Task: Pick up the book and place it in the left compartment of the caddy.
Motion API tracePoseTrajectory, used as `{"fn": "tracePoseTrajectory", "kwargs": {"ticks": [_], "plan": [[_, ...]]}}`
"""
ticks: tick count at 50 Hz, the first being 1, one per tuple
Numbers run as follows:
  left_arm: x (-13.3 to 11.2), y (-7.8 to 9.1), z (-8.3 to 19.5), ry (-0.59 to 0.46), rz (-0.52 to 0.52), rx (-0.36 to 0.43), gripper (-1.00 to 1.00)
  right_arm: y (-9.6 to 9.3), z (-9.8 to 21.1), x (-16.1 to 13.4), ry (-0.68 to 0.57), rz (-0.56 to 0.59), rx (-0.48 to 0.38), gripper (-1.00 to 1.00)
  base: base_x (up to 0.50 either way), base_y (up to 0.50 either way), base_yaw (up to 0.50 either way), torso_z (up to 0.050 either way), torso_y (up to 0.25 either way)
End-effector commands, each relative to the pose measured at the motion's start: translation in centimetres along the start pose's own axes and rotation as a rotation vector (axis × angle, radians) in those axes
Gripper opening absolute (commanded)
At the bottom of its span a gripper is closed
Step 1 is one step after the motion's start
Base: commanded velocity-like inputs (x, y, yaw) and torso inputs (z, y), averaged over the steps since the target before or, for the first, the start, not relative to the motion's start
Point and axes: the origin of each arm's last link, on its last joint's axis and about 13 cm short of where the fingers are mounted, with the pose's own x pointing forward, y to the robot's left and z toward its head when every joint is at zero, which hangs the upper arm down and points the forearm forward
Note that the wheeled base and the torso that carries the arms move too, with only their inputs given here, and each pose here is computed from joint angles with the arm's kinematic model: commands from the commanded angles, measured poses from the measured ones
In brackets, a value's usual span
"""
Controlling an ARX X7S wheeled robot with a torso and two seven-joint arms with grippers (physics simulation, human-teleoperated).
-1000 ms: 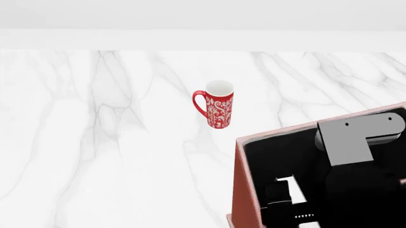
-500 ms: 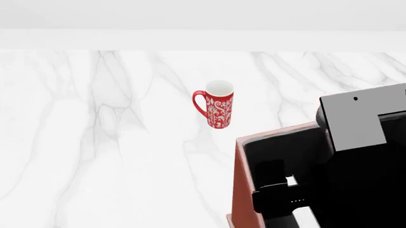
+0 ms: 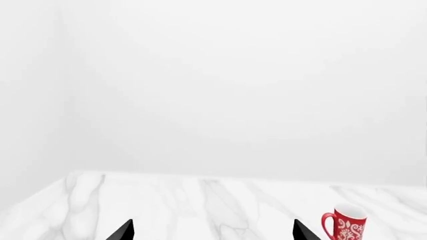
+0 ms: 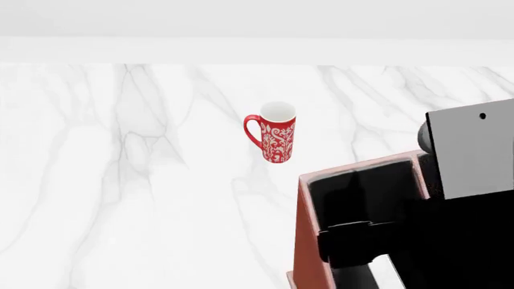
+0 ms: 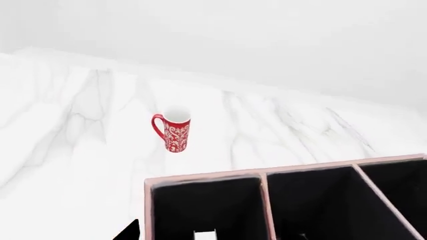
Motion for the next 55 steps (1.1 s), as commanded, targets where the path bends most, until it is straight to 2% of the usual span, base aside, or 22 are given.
{"fn": "tracePoseTrajectory", "kwargs": {"ticks": [1, 28, 39, 50, 55], "plan": [[-0.5, 0.0, 0.4, -0.018, -0.005, -0.005, 1.00, 0.3, -0.2, -1.7, -0.114, -0.018, 0.034, 1.00, 0.00, 0.00, 0.00, 0.000, 0.000], [-1.5, -0.2, 1.2, -0.054, -0.035, -0.013, 1.00, 1.2, -1.5, -4.1, -0.253, -0.022, 0.041, 1.00, 0.00, 0.00, 0.00, 0.000, 0.000], [-1.6, -0.1, 1.3, -0.064, -0.040, -0.014, 1.00, 1.3, -2.0, -4.1, -0.282, -0.040, 0.038, 1.00, 0.00, 0.00, 0.00, 0.000, 0.000], [-2.0, -0.2, 1.5, -0.074, -0.047, -0.015, 1.00, 1.6, -2.6, -4.7, -0.368, -0.025, 0.048, 1.00, 0.00, 0.00, 0.00, 0.000, 0.000], [-2.0, -0.2, 1.5, -0.077, -0.050, -0.013, 1.00, 1.3, -2.6, -3.6, -0.411, -0.039, 0.064, 1.00, 0.00, 0.00, 0.00, 0.000, 0.000]]}}
